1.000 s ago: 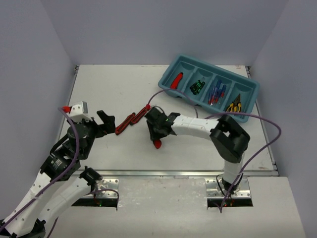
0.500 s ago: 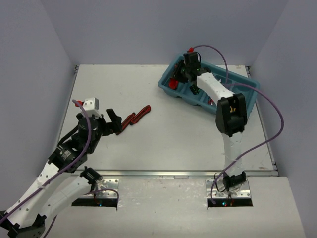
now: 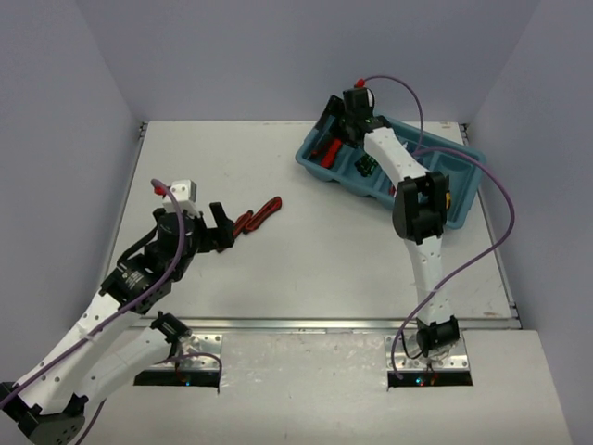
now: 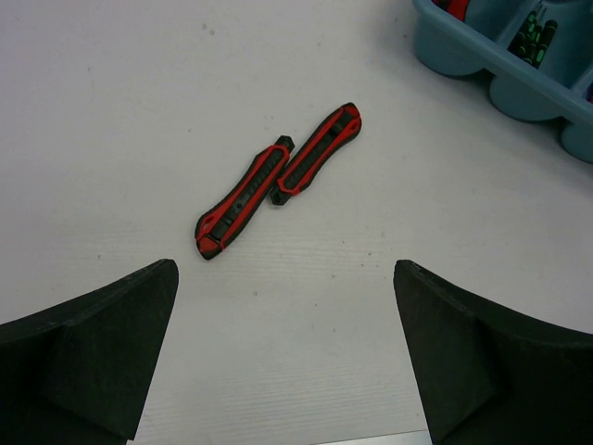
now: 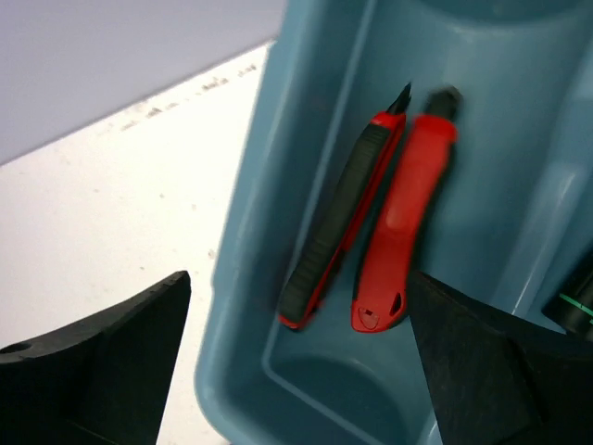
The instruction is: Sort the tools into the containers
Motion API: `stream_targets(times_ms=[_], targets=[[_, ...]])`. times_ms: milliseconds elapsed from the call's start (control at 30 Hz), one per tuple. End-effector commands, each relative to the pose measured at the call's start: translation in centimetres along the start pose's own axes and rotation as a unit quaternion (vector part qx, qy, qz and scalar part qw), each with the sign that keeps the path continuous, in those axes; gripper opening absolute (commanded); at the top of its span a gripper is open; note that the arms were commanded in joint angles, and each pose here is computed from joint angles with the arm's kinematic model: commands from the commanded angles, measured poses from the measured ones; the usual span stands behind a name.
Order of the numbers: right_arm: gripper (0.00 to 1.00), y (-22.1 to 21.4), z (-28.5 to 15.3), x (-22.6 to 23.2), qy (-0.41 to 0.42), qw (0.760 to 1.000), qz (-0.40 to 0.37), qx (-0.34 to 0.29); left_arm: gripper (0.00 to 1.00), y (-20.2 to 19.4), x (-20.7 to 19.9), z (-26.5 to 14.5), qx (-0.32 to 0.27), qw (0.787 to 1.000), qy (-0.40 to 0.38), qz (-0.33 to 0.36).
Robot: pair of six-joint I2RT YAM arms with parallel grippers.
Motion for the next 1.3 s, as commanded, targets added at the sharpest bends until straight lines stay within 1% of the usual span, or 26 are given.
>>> stream_targets(times_ms=[0,33,67,100,200,267,333,367,433,500,567,667,733,800,867,933,967,1100,1167,1267], targets=[[0.99,5.0,-6.2,4.4,0.086,0.992,-0.057,-0.068,1.00,0.1,-0.4,2.3,0.017,0.999,0.030,0.017],[0.99,6.1,-8.9,5.5,0.106,0.988,-0.072,-0.081,1.00,-0.1,-0.3,3.1,0.031,0.998,0.052,0.024],[0.99,6.5,-10.9,6.1,0.124,0.985,-0.087,-0.084,1.00,-0.2,-0.3,3.4,0.035,0.997,0.060,0.024],[0.99,6.5,-13.5,6.5,0.139,0.980,-0.113,-0.084,1.00,-0.6,-0.4,4.2,0.051,0.996,0.068,0.030],[0.99,4.7,-20.0,5.9,0.194,0.964,-0.181,-0.027,1.00,-2.0,-1.6,6.9,0.110,0.991,0.047,0.065],[0.99,1.9,-23.7,3.6,0.201,0.958,-0.205,0.014,1.00,-2.0,-3.0,8.0,0.138,0.987,-0.004,0.083],[0.99,-2.8,-24.2,0.1,0.211,0.954,-0.202,0.062,1.00,-2.2,-4.2,10.3,0.169,0.980,-0.015,0.105],[0.99,-4.7,-25.0,-1.2,0.220,0.953,-0.197,0.074,1.00,-2.3,-4.4,10.6,0.172,0.978,-0.022,0.114],[0.99,-9.0,-27.8,-4.5,0.241,0.952,-0.171,0.077,1.00,-0.7,-5.6,13.1,0.179,0.972,-0.015,0.149],[0.99,-12.2,-29.4,-6.9,0.263,0.949,-0.156,0.079,1.00,-1.5,-6.1,16.8,0.196,0.961,0.011,0.196],[0.99,-14.9,-30.4,-9.2,0.267,0.949,-0.148,0.081,1.00,-1.8,-6.6,19.1,0.205,0.951,0.009,0.232],[0.99,-16.4,-31.1,-10.8,0.254,0.952,-0.149,0.088,0.99,-2.2,-7.9,23.0,0.226,0.933,-0.019,0.279],[0.99,-16.8,-31.8,-11.3,0.235,0.957,-0.140,0.096,0.99,-1.9,-7.4,24.4,0.231,0.928,-0.022,0.293],[0.99,-17.2,-32.3,-11.6,0.242,0.955,-0.140,0.100,0.98,-1.8,-7.5,26.1,0.242,0.926,-0.044,0.285],[0.99,-17.6,-33.5,-12.0,0.252,0.951,-0.149,0.095,0.97,-1.9,-6.8,27.7,0.257,0.928,-0.069,0.259],[0.99,-17.6,-34.2,-12.2,0.249,0.952,-0.155,0.085,0.95,-2.3,-6.6,28.7,0.274,0.925,-0.073,0.254],[0.99,-17.6,-34.4,-12.4,0.247,0.953,-0.157,0.080,0.92,-2.8,-6.7,29.4,0.288,0.921,-0.081,0.251],[0.99,-17.0,-35.6,-12.3,0.250,0.950,-0.178,0.052,0.73,-4.8,-6.2,30.0,0.351,0.898,-0.089,0.251],[0.99,-16.6,-35.8,-12.1,0.249,0.950,-0.181,0.049,0.66,-5.6,-6.3,29.7,0.364,0.892,-0.112,0.244],[0.99,-16.4,-35.7,-11.8,0.249,0.951,-0.175,0.045,0.52,-6.8,-6.1,29.4,0.386,0.882,-0.124,0.241]])
Point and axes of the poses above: each gripper's point midway between its finger pads, its own z axis out along the fingers, its own x axis along the line the jaws close on, y = z × x, the point moved 9 cm from there along -z, back along the fingers, and after that the axes turned 2 degrees about z, right-handed, at the moved point
